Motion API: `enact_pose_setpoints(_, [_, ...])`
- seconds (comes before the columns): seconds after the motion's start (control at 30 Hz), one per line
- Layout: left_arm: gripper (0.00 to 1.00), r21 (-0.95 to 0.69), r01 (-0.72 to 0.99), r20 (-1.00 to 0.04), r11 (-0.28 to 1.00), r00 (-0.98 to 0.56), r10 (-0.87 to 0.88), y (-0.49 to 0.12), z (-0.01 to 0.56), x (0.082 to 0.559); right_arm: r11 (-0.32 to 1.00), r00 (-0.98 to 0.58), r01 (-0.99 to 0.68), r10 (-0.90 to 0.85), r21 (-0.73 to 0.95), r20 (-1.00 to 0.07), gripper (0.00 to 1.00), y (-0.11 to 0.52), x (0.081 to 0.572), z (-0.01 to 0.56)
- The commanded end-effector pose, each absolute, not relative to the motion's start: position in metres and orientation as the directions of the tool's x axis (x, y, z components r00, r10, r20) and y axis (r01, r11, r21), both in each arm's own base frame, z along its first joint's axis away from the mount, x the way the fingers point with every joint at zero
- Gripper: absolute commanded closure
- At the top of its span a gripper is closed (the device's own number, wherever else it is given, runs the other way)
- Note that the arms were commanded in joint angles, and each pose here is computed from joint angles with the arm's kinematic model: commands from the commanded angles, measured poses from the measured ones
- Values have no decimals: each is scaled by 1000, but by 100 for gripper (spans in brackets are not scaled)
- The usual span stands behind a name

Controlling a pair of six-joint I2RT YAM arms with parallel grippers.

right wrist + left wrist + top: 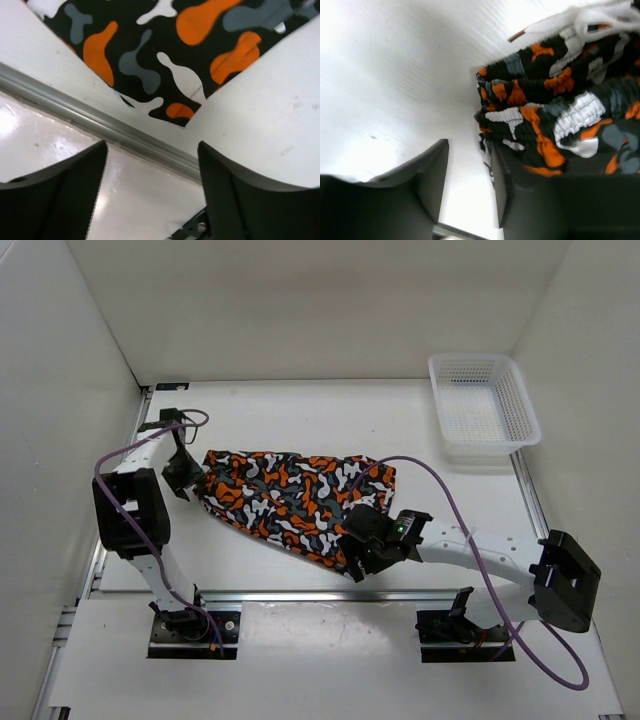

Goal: Fold and stack the shorts
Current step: Fold the shorts

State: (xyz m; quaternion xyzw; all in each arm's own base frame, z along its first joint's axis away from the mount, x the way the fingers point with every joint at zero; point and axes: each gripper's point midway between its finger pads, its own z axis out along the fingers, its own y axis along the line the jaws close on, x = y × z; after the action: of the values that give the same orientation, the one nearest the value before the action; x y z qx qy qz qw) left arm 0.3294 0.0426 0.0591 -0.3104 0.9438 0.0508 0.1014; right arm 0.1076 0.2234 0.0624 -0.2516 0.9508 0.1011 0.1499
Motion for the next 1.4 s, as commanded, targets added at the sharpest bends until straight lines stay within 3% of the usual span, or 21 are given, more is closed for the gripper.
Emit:
enact_pose_setpoints(0.0, [45, 2, -609, -291, 793, -759, -582, 46, 80, 335, 858, -796, -510, -448, 53, -408, 16, 218, 123, 80])
enact_pose_setpoints(0.13, [41, -54, -606, -379, 794, -723, -578, 47, 124, 343, 884, -769, -467, -410, -6, -490, 14, 215, 146, 114])
enact_pose_setpoints(0.17, [46, -58, -601, -404, 797, -716, -569, 46, 133, 345, 894, -768, -448, -377, 15, -517, 17, 222, 150, 128])
enact_pose_setpoints(0.23, [61, -78, -578, -433, 812, -714, -550, 38, 146, 348, 901, -771, -432, -344, 43, -535, 44, 228, 153, 137])
enact_pose_setpoints(0.27, [75, -97, -559, -435, 824, -720, -540, 30, 146, 352, 909, -781, -412, -318, 60, -538, 56, 235, 155, 134])
enact_pose_setpoints(0.3, [82, -93, -559, -428, 824, -724, -540, 30, 143, 355, 912, -793, -403, -303, 81, -529, 77, 239, 156, 132])
enact_pose_setpoints(0.33, [89, -92, -539, -419, 837, -742, -524, 24, 140, 358, 915, -804, -390, -284, 103, -522, 84, 245, 159, 131])
enact_pose_setpoints(0.4, [89, -73, -533, -390, 843, -763, -516, 20, 123, 361, 917, -832, -371, -258, 146, -491, 93, 261, 158, 116])
enact_pose_setpoints(0.53, [89, -52, -516, -323, 855, -801, -504, 14, 87, 368, 912, -890, -340, -233, 230, -393, 94, 286, 149, 80])
enact_pose_setpoints(0.67, [89, 3, -530, -261, 848, -819, -511, 17, 54, 366, 925, -914, -325, -254, 197, -316, 94, 293, 147, 42])
enact_pose_setpoints(1.0, [89, 32, -559, -178, 828, -819, -546, 16, 19, 356, 976, -972, -181, -159, 121, -171, 100, 233, 183, -25])
enact_pose_setpoints(1.23, [87, -17, -570, -168, 821, -808, -565, 5, 33, 308, 989, -975, -84, -57, 119, -214, 100, 185, 234, -12])
enact_pose_setpoints(1.37, [67, -74, -565, -240, 822, -790, -564, 4, 66, 304, 983, -954, -104, -55, 154, -295, 95, 191, 258, 26])
